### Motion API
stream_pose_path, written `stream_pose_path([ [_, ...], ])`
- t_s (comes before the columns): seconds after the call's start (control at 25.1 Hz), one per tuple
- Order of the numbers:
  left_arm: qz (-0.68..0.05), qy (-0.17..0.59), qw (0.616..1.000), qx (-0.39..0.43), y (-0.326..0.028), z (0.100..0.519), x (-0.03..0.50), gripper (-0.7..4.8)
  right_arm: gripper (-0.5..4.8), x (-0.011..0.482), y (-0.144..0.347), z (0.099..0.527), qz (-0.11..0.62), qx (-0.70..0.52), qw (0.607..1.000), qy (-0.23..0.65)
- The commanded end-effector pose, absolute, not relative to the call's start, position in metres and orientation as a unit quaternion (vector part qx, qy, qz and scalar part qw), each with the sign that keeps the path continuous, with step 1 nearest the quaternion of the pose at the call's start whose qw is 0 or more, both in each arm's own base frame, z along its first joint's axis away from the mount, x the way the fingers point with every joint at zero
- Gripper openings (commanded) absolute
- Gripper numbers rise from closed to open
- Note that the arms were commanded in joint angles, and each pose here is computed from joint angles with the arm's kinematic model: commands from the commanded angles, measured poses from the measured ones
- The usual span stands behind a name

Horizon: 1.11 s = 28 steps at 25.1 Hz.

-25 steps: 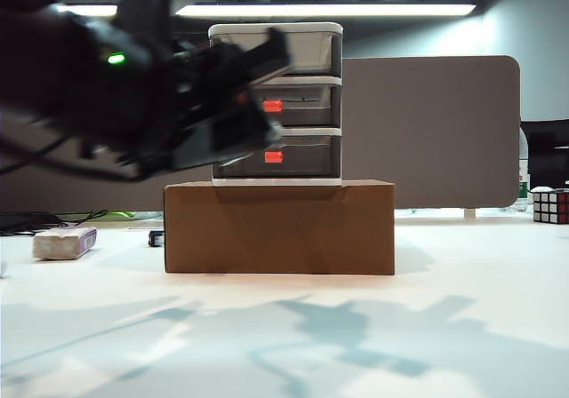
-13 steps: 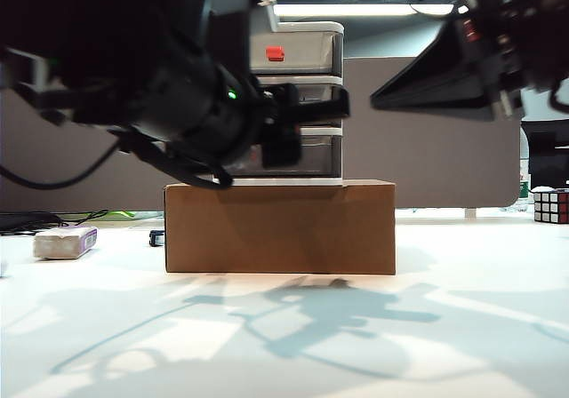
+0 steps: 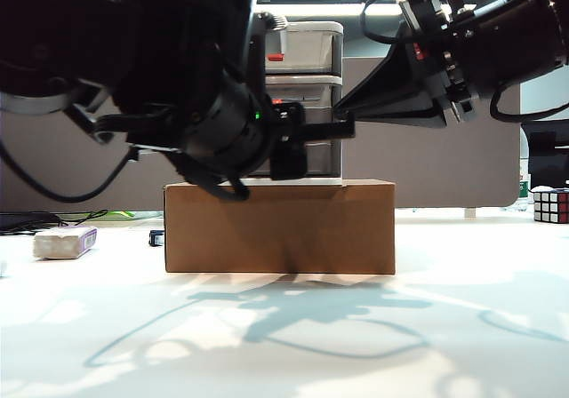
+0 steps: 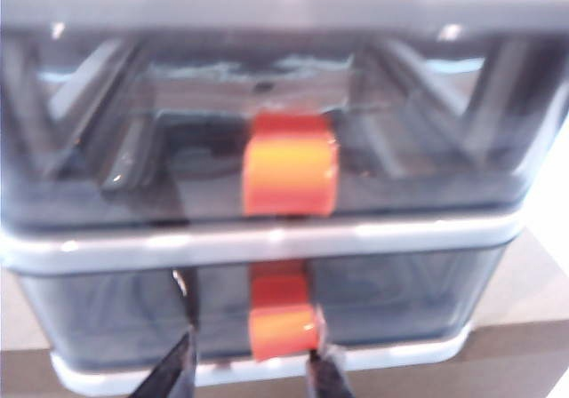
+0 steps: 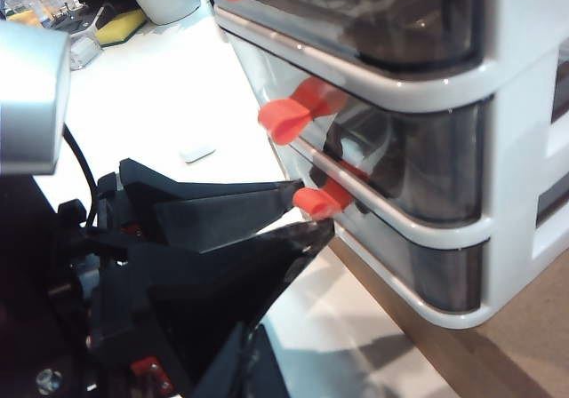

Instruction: Open the third layer of the drawer on the table, pick up the earphone case on the table and put it in, and finally close the drawer.

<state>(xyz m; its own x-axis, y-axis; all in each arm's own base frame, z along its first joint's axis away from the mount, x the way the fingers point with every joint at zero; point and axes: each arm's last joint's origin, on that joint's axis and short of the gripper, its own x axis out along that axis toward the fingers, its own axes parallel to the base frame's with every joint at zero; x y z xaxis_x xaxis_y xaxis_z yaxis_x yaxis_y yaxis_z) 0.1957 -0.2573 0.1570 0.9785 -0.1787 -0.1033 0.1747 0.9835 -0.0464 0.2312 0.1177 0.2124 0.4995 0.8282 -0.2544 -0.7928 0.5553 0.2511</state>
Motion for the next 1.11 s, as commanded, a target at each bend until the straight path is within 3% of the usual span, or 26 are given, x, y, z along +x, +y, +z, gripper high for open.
stream_pose_path([
  [0.04,-0.094,0.044,0.994,-0.028,-0.2614,0.1624,0.1979,1.52,-0.06,0.2319,0.1183,0.2164,0.471,0.047,0.866,0.160],
  [1.11,-0.115,0.049,0.992,-0.034,-0.2578,0.1612,0.2052,1.35,-0.06,0.2322,0.1180,0.2161,0.464,0.043,0.870,0.160],
])
